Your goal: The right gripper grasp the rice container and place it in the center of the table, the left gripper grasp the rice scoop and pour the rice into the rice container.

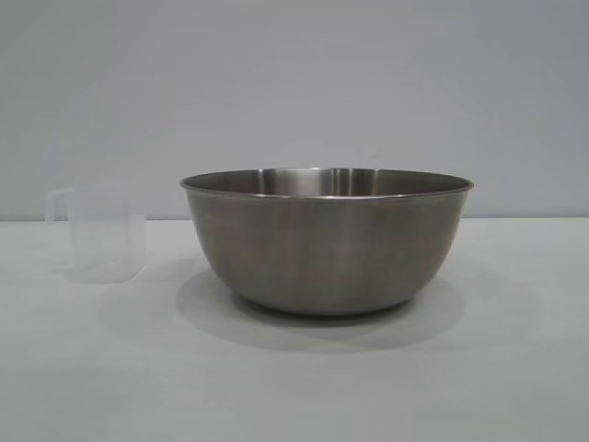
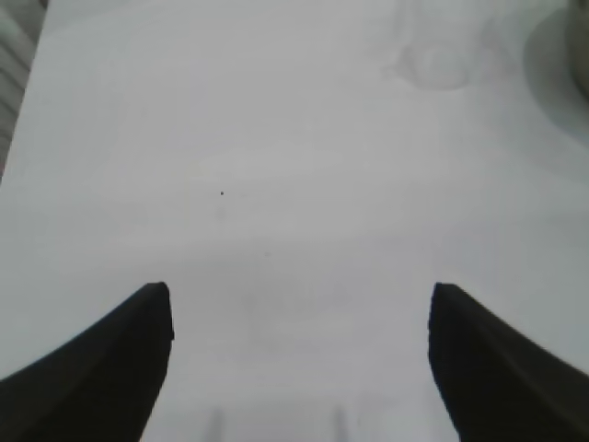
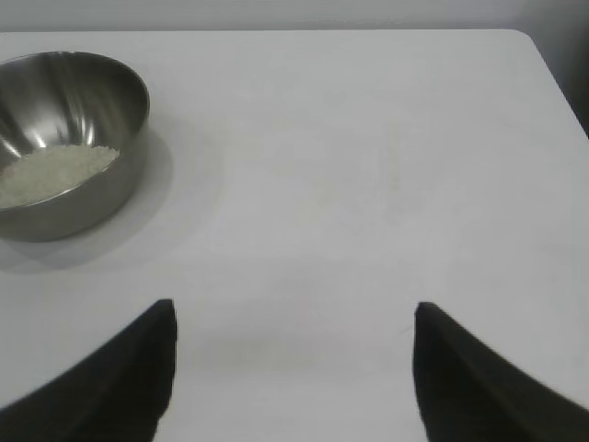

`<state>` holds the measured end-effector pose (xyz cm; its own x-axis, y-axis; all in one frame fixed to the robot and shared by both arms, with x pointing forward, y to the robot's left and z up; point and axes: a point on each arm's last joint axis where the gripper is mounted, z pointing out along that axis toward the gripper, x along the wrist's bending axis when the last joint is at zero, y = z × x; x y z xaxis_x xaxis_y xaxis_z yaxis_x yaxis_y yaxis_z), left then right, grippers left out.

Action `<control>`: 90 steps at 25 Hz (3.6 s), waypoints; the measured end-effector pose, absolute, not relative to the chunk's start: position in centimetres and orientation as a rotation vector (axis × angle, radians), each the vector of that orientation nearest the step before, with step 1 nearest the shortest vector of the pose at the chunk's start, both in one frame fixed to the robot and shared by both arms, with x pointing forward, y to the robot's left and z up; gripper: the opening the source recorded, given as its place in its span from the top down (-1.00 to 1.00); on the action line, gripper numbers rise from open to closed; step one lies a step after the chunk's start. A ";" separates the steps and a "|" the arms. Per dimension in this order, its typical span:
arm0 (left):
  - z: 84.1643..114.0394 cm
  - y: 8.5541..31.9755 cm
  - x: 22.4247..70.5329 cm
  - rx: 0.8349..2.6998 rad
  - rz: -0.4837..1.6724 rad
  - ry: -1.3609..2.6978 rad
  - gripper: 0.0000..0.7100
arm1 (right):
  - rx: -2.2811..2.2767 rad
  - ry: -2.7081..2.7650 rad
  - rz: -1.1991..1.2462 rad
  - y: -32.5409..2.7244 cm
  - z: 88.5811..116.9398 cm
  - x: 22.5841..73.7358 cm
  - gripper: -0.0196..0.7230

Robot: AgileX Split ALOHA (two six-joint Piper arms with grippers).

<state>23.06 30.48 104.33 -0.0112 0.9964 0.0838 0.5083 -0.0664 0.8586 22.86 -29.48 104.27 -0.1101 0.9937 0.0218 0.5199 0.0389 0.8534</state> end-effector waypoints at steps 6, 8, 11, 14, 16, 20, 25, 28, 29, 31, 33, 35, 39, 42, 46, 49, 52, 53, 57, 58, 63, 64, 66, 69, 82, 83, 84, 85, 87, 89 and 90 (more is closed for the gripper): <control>104.3 30.5 23.0 1.638 0.994 1.582 -0.43 | 1.540 1.699 0.975 -29.5 104.3 22.9 -0.28; 104.3 30.5 23.0 1.638 0.994 1.582 -0.43 | 1.540 1.699 0.975 -29.5 104.3 22.9 -0.28; 104.3 30.5 23.0 1.638 0.994 1.582 -0.43 | 1.540 1.699 0.975 -29.5 104.3 22.9 -0.28; 104.3 30.5 23.0 1.635 0.996 1.586 -0.43 | 1.540 1.699 0.975 -29.5 104.3 22.9 -0.28; 104.3 30.5 23.0 1.625 1.004 1.601 -0.43 | 1.540 1.699 0.975 -29.5 104.3 22.9 -0.28; 104.3 30.5 23.0 1.615 1.013 1.617 -0.43 | 1.540 1.699 0.975 -29.5 104.3 22.9 -0.28; 104.3 30.5 23.0 1.615 1.013 1.617 -0.43 | 1.540 1.699 0.975 -29.5 104.3 22.9 -0.28; 104.3 30.5 23.0 1.615 1.013 1.617 -0.43 | 1.540 1.699 0.975 -29.5 104.3 22.9 -0.28; 104.3 30.5 23.0 1.615 1.013 1.617 -0.43 | 1.540 1.699 0.975 -29.5 104.3 22.9 -0.28; 104.3 30.5 23.0 1.615 1.013 1.617 -0.43 | 1.540 1.699 0.975 -29.5 104.3 22.9 -0.28; 104.3 30.5 23.0 1.615 1.013 1.617 -0.43 | 1.540 1.699 0.975 -29.5 104.3 22.9 -0.28; 104.3 30.5 23.0 1.615 1.013 1.617 -0.43 | 1.540 1.699 0.975 -29.5 104.3 22.9 -0.28; 104.3 30.5 23.0 1.615 1.013 1.617 -0.43 | 1.540 1.699 0.975 -29.5 104.3 22.9 -0.28; 104.3 30.5 23.0 1.615 1.013 1.617 -0.43 | 1.540 1.699 0.975 -29.5 104.3 22.9 -0.28; 104.3 30.5 23.0 1.615 1.013 1.617 -0.43 | 1.540 1.699 0.975 -29.5 104.3 22.9 -0.28; 104.3 30.5 23.0 1.615 1.013 1.617 -0.43 | 1.540 1.699 0.975 -29.5 104.3 22.9 -0.28; 104.3 30.5 23.0 1.615 1.013 1.617 -0.43 | 1.540 1.699 0.975 -29.5 104.3 22.9 -0.28; 104.3 30.5 23.0 1.615 1.013 1.617 -0.43 | 1.540 1.699 0.975 -29.5 104.3 22.9 -0.28; 104.3 30.5 23.0 1.615 1.013 1.617 -0.43 | 1.540 1.699 0.975 -29.5 104.3 22.9 -0.28; 104.3 30.5 23.0 1.615 1.013 1.617 -0.43 | 1.540 1.699 0.975 -29.5 104.3 22.9 -0.28; 104.3 30.5 23.0 1.615 1.013 1.617 -0.43 | 1.540 1.699 0.975 -29.5 104.3 22.9 -0.28; 104.3 30.5 23.0 1.615 1.013 1.617 -0.43 | 1.540 1.699 0.975 -29.5 104.3 22.9 -0.28; 104.3 30.5 23.0 1.615 1.013 1.617 -0.43 | 1.540 1.699 0.975 -29.5 104.3 22.9 -0.28; 104.3 30.5 23.0 1.615 1.013 1.617 -0.43 | 1.540 1.699 0.975 -29.5 104.3 22.9 -0.28; 104.3 30.5 23.0 1.615 1.013 1.617 -0.43 | 1.540 1.699 0.975 -29.5 104.3 22.9 -0.28; 104.3 30.5 23.0 1.615 1.013 1.617 -0.43 | 1.540 1.699 0.975 -29.5 104.3 22.9 -0.28; 104.3 30.5 23.0 1.615 1.013 1.617 -0.43 | 1.540 1.699 0.975 -29.5 104.3 22.9 -0.28; 104.3 30.5 23.0 1.615 1.013 1.617 -0.43 | 1.540 1.699 0.975 -29.5 104.3 22.9 -0.28; 104.3 30.5 23.0 1.615 1.013 1.617 -0.43 | 1.540 1.699 0.975 -29.5 104.3 22.9 -0.28; 104.3 30.5 23.0 1.615 1.013 1.617 -0.43 | 1.540 1.699 0.975 -29.5 104.3 22.9 -0.28; 104.3 30.5 23.0 1.615 1.013 1.617 -0.43 | 1.540 1.699 0.975 -29.5 104.3 22.9 -0.28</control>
<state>23.03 30.45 104.32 -0.0491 0.9953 0.0838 0.5098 -0.0471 0.8590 22.86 -29.48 104.27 -0.1101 0.9937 0.0218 0.5199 0.0389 0.8534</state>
